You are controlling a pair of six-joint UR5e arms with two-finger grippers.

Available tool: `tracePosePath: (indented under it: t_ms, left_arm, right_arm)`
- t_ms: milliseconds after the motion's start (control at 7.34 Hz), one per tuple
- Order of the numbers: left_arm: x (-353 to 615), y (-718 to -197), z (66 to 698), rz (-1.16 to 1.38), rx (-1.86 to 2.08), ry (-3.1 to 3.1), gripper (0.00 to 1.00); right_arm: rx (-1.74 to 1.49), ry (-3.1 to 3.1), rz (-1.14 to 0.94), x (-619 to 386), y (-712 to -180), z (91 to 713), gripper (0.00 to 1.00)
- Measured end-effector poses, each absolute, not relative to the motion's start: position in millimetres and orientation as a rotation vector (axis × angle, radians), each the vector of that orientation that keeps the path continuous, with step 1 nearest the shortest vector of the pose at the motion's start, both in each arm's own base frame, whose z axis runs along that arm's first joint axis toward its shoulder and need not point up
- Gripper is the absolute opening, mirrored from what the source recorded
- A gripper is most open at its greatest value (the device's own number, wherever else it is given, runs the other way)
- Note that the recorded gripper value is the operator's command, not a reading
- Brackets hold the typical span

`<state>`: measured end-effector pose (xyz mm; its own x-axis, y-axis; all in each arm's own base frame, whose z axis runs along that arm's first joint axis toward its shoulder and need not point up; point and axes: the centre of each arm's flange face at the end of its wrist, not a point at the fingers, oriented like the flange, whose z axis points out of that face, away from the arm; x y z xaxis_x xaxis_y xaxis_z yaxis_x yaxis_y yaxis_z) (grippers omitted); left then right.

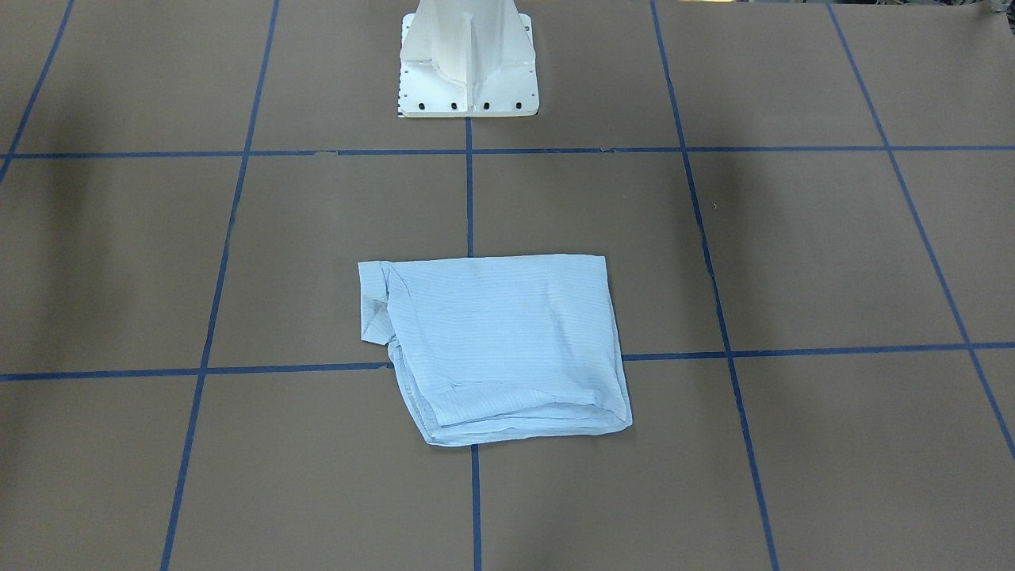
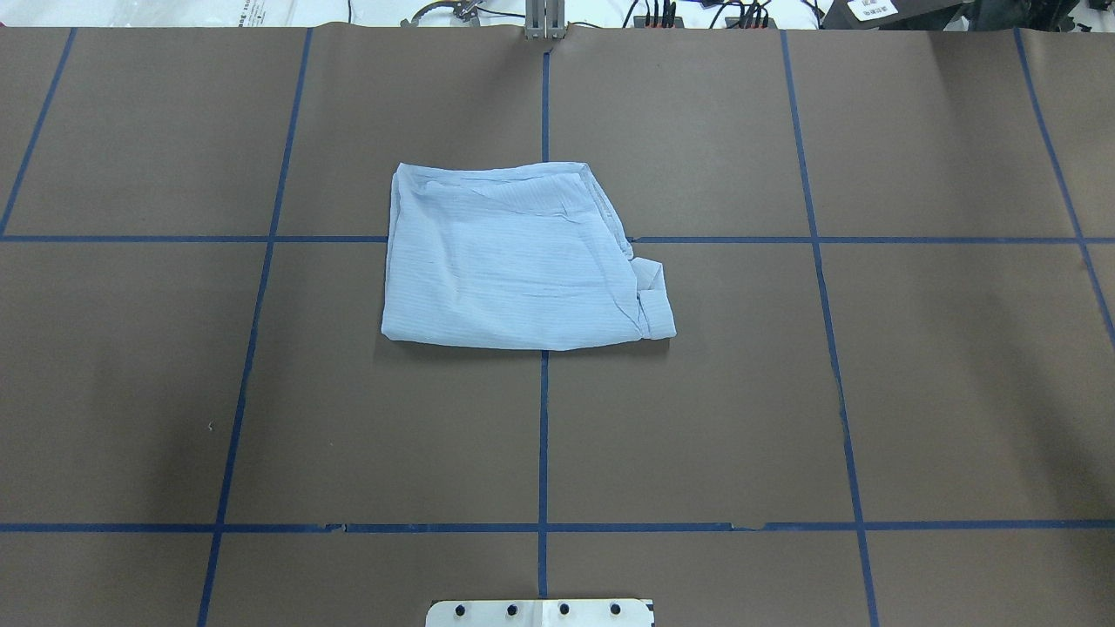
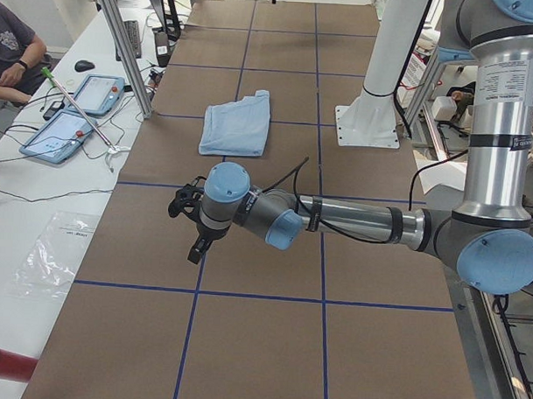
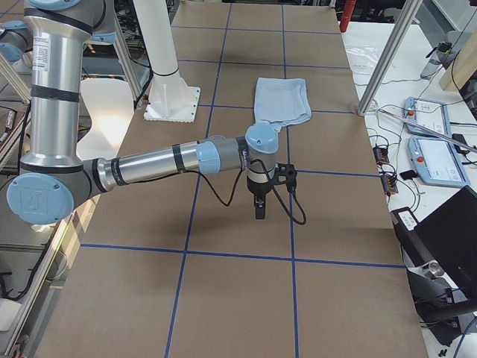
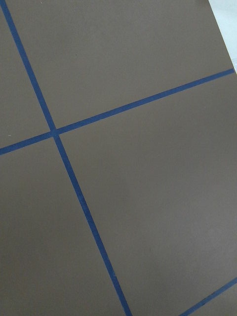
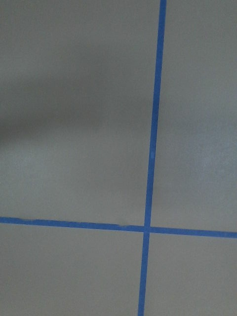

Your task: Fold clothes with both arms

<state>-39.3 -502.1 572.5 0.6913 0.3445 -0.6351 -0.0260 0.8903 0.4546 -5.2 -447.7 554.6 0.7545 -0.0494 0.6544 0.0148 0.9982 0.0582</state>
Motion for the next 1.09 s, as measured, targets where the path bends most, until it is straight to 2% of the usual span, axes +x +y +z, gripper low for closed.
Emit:
tracePosePath:
  t_ms: [1090]
  left_arm:
    - [-58.0, -490.1, 577.4, 0.165, 0.423, 0.776, 1.0]
  right_arm:
    - [0.024, -0.715, -0.018, -4.5, -452.7, 570.0, 1.0]
